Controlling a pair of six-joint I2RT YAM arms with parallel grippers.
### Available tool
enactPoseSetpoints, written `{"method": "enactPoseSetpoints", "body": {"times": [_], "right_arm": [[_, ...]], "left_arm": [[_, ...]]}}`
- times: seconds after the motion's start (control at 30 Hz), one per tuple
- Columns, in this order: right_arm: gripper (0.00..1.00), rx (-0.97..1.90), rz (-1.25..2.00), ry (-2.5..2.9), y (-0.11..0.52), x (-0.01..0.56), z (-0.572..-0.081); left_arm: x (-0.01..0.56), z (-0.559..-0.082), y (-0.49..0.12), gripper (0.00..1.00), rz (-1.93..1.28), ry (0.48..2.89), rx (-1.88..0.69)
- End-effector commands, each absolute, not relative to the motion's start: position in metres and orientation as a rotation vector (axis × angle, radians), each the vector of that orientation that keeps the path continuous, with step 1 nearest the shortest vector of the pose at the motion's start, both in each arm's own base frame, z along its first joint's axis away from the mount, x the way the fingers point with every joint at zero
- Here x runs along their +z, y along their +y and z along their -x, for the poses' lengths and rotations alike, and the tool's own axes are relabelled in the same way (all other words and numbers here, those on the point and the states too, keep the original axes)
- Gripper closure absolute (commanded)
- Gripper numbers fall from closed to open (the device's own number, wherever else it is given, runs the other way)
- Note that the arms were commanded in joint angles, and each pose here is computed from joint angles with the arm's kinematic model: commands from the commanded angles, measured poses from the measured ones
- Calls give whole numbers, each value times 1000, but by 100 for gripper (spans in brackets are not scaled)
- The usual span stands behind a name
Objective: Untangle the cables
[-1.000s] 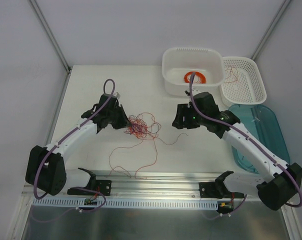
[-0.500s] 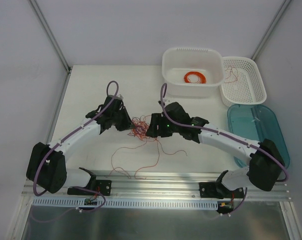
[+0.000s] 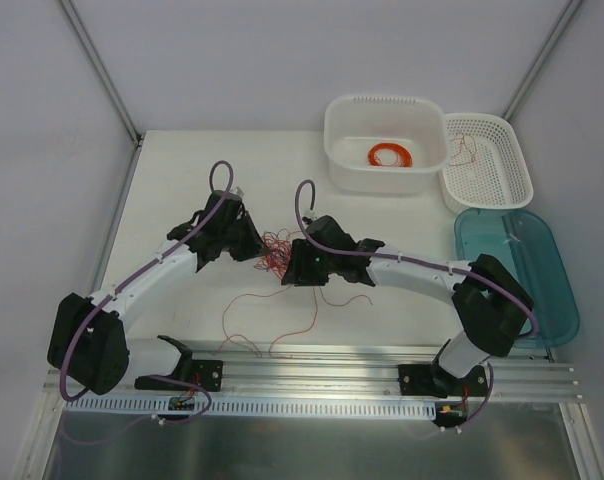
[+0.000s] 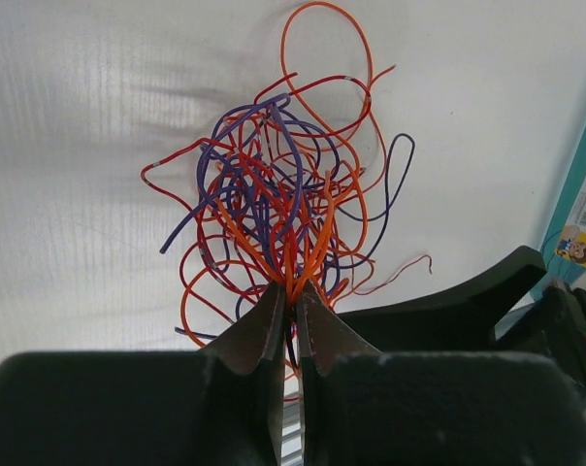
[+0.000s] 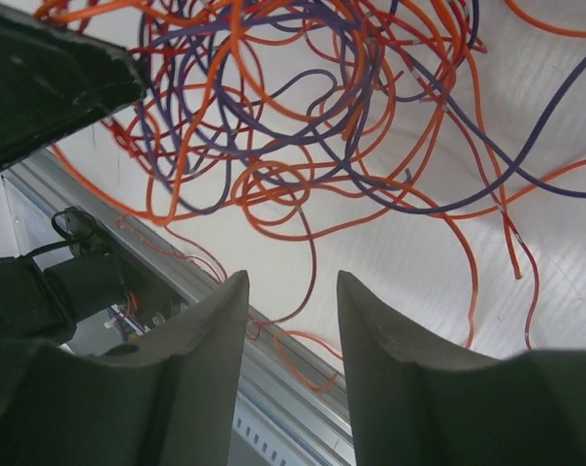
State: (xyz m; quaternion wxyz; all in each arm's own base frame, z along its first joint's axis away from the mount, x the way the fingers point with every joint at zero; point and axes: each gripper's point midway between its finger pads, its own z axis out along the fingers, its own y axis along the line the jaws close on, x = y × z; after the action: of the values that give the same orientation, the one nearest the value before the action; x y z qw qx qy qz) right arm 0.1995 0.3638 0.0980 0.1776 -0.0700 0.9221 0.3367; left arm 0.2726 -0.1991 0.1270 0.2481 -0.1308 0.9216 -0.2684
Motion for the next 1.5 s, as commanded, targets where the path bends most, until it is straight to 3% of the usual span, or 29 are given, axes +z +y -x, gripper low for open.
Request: {"method": "enactPoseSetpoints", "body": {"times": [0.0, 0.03, 0.07, 0.1, 0.17, 0.6, 1.03, 1.3, 1.43, 1.47], "right_arm": [[57, 1020, 181, 2576, 382, 104, -206], [63, 1005, 189, 2578, 382, 103, -208], [81, 982, 194, 2577, 380, 101, -209], [90, 949, 200, 2590, 376, 99, -209], [99, 896, 224, 2565, 366, 105, -212], [99, 598, 503, 2379, 277, 214, -232], [99, 592, 392, 2008, 194, 384, -253], [99, 486, 318, 1885, 155, 438, -265], [99, 411, 268, 1880, 137, 439, -282], [99, 388, 238, 1875, 129, 440, -289]], "left_arm": [[139, -273, -202, 100, 357, 2464, -767], [139, -273, -202, 100, 356, 2460, -763], [140, -274, -201, 100, 356, 2455, -759], [138, -273, -198, 100, 349, 2454, -747], [134, -273, -193, 100, 347, 2447, -707], [91, -274, -142, 99, 437, 2496, -517], [73, -281, -106, 100, 540, 2512, -387], [62, -290, -73, 100, 559, 2542, -171], [72, -290, -78, 91, 497, 2542, -210], [75, -289, -79, 84, 478, 2538, -218]]}}
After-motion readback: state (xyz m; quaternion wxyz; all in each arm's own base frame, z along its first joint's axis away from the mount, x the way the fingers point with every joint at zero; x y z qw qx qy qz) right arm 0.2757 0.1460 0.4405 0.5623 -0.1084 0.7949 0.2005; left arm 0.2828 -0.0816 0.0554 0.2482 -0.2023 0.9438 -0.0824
